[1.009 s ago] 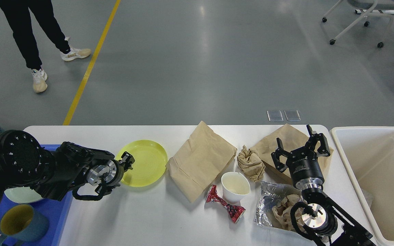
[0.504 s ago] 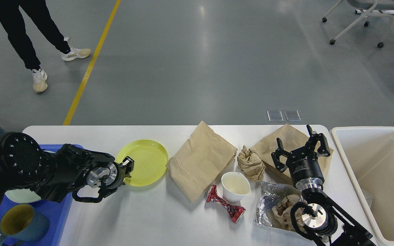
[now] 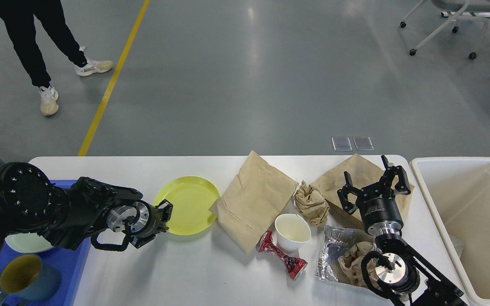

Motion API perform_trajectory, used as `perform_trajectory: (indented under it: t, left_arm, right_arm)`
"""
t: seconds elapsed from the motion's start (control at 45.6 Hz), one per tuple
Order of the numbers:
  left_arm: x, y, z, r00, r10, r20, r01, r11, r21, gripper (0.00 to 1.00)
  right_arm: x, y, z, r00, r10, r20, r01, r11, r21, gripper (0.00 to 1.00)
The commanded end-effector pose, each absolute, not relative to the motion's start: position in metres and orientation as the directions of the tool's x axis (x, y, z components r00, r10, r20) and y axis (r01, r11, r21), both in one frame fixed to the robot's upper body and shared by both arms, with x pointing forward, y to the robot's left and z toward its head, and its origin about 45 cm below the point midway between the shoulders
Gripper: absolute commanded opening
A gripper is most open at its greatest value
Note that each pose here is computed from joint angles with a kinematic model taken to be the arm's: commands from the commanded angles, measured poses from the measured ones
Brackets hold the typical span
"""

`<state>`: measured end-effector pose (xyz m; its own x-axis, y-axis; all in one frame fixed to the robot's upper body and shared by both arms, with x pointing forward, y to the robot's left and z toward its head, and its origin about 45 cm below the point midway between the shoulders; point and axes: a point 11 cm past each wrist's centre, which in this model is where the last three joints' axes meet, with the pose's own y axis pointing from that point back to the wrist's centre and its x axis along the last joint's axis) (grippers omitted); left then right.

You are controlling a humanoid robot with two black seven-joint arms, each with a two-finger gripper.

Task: Tidy desktop
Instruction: 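Lower the left gripper to the yellow plate's edge and grip it, then lift the yellow plate and carry it over the blue tray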

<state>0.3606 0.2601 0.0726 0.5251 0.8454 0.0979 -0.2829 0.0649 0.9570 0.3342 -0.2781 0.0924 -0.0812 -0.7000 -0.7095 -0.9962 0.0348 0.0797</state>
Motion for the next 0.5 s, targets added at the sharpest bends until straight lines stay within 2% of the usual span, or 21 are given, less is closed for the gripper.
perform_trajectory:
  t: [0.0, 0.263, 0.483]
  left_arm:
    - [0.36, 0.265, 0.074, 0.527, 0.845, 0.088, -0.272, 0.069, 0.96, 0.0]
    - [0.355, 0.268, 0.074, 0.529, 0.845, 0.08, -0.255, 0.068, 0.965, 0.0]
    - [0.365, 0.288, 0.11, 0.532, 0.839, 0.112, -0.268, 0.042, 0.963, 0.0]
  right_arm:
    - [0.334, -0.278, 0.092, -0.082, -0.7, -0.709, -0.996, 0.035, 0.08, 1.0]
    - [0.334, -0.278, 0.092, -0.081, -0.7, -0.71, -0.996, 0.034, 0.079, 1.0]
    - [0.334, -0.278, 0.092, -0.081, -0.7, -0.71, -0.996, 0.034, 0.079, 1.0]
